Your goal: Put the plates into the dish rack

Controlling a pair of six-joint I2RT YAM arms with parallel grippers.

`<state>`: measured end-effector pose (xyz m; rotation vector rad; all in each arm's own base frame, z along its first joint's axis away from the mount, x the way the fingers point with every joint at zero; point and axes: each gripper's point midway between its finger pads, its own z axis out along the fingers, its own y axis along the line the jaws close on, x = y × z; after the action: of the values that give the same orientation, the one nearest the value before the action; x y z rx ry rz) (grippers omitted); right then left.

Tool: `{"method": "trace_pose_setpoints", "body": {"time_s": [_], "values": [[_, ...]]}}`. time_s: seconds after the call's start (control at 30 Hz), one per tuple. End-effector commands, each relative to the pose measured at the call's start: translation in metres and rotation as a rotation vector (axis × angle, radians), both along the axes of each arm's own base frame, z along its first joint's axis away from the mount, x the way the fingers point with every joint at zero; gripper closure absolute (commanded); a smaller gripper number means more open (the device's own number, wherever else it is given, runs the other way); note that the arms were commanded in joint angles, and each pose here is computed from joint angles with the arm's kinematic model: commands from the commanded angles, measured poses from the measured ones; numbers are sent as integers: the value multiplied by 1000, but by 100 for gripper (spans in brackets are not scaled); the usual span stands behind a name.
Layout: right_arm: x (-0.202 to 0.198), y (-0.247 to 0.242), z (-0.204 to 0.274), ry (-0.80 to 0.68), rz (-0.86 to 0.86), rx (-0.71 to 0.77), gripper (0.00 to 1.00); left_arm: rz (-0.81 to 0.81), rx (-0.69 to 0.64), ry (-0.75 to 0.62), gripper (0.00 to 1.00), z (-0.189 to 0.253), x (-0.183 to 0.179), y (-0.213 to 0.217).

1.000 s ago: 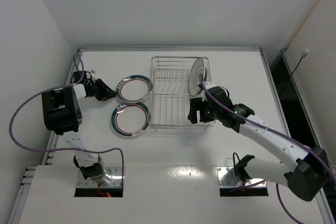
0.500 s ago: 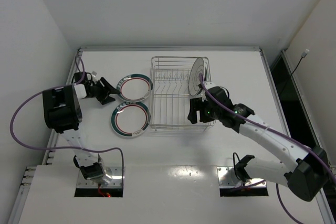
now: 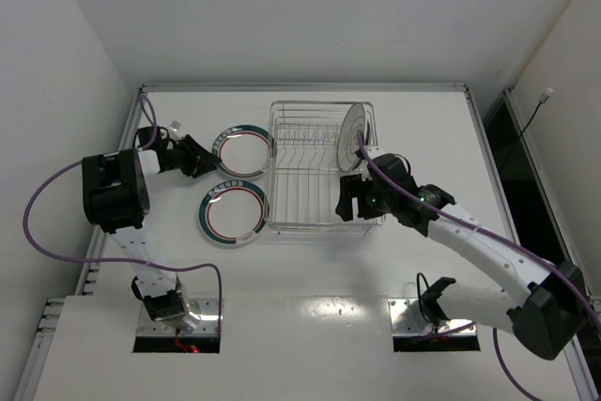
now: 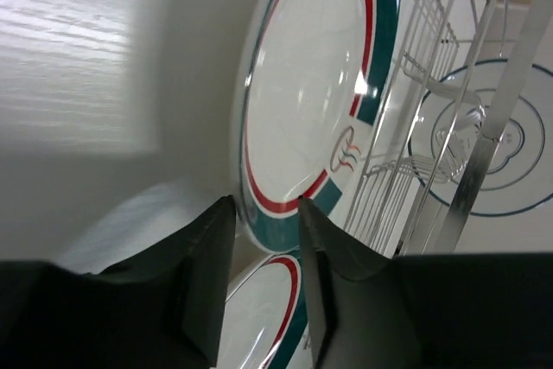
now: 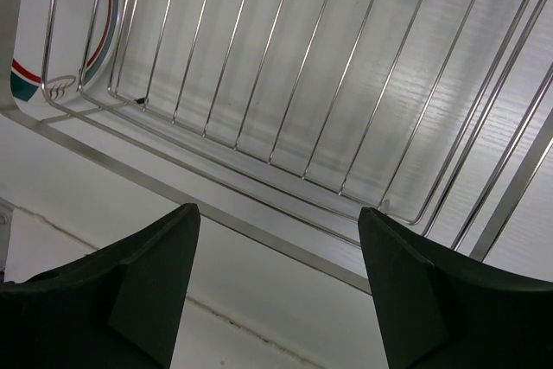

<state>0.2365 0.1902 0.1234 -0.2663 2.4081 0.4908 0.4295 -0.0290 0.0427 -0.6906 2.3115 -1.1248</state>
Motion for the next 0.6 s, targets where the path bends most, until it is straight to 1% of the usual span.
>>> {"method": "trace_pose_setpoints", "body": {"time_s": [0.0,0.03,0.07,0.13,0.17,0.2,0.23,0.33,0.43,0.57], "values": [[11,10,20,-39,11,51,29,-70,-37,-74,70,12,4,-18],[13,8,20,-40,2,51,29,-70,-37,-74,74,12,4,-18],[13,8,20,-40,1,51,29,-70,-37,-74,83,12,4,-18],[11,7,16,-32,1,46,29,-70,-37,-74,90,12,4,-18],[11,7,16,-32,1,46,29,-63,-25,-82,100,15,5,-16],[11,7,16,-32,1,46,29,-55,-22,-65,100,12,4,-16],[12,6,16,-29,-1,51,29,-54,0,-96,100,21,6,-14],[12,6,16,-29,-1,51,29,-47,19,-131,100,33,7,-12],[12,6,16,-29,-1,51,29,-47,37,-196,100,49,8,-12],[12,6,16,-29,-1,51,29,-57,16,-328,100,88,9,-17]]}}
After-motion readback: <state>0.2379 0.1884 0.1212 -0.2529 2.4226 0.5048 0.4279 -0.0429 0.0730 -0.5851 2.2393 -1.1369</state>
